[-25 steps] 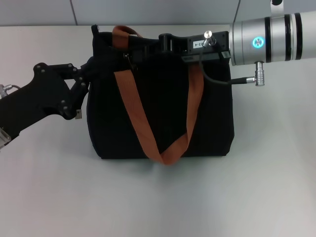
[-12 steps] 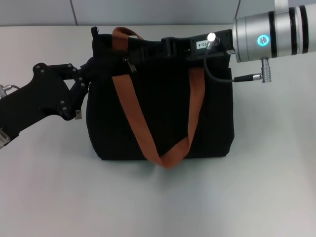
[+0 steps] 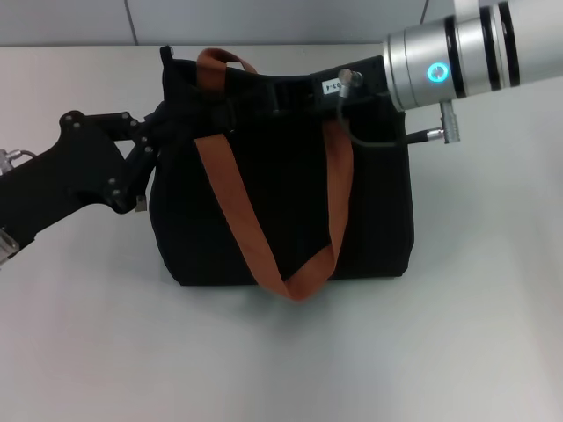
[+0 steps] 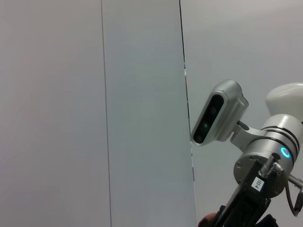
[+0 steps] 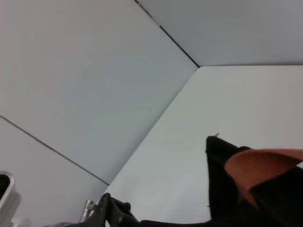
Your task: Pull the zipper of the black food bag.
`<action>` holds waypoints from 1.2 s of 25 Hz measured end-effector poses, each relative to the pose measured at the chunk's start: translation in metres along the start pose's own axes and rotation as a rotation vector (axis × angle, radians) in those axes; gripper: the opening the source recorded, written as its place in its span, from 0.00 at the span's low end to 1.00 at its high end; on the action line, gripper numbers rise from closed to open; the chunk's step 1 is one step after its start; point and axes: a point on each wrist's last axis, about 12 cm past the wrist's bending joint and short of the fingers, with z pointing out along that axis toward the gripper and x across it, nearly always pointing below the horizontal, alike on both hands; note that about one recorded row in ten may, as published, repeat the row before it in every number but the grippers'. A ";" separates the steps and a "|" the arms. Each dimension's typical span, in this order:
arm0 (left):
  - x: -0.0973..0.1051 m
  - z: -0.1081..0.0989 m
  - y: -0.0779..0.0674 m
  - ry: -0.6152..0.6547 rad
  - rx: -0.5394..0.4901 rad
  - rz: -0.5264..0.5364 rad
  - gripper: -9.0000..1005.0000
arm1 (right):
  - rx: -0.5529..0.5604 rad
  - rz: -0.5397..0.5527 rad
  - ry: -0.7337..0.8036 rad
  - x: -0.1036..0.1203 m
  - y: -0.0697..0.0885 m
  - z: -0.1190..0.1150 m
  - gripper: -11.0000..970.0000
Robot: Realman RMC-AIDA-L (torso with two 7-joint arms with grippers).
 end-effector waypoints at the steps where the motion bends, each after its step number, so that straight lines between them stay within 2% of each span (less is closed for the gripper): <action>1: 0.000 0.000 0.000 -0.001 0.001 0.000 0.03 | -0.006 -0.002 0.004 -0.001 0.002 0.001 0.32; 10: -0.001 0.001 0.000 -0.005 0.006 0.003 0.03 | -0.019 0.014 0.009 0.000 0.003 0.003 0.32; 20: -0.002 0.002 0.000 -0.007 0.010 0.004 0.03 | 0.030 -0.011 0.044 -0.002 0.005 0.013 0.30; 25: -0.002 0.002 0.000 -0.008 0.010 0.004 0.03 | 0.039 -0.020 0.043 -0.004 0.005 0.013 0.11; 30: -0.002 0.002 0.000 -0.010 0.010 0.004 0.03 | 0.096 -0.035 0.031 -0.007 0.002 0.006 0.07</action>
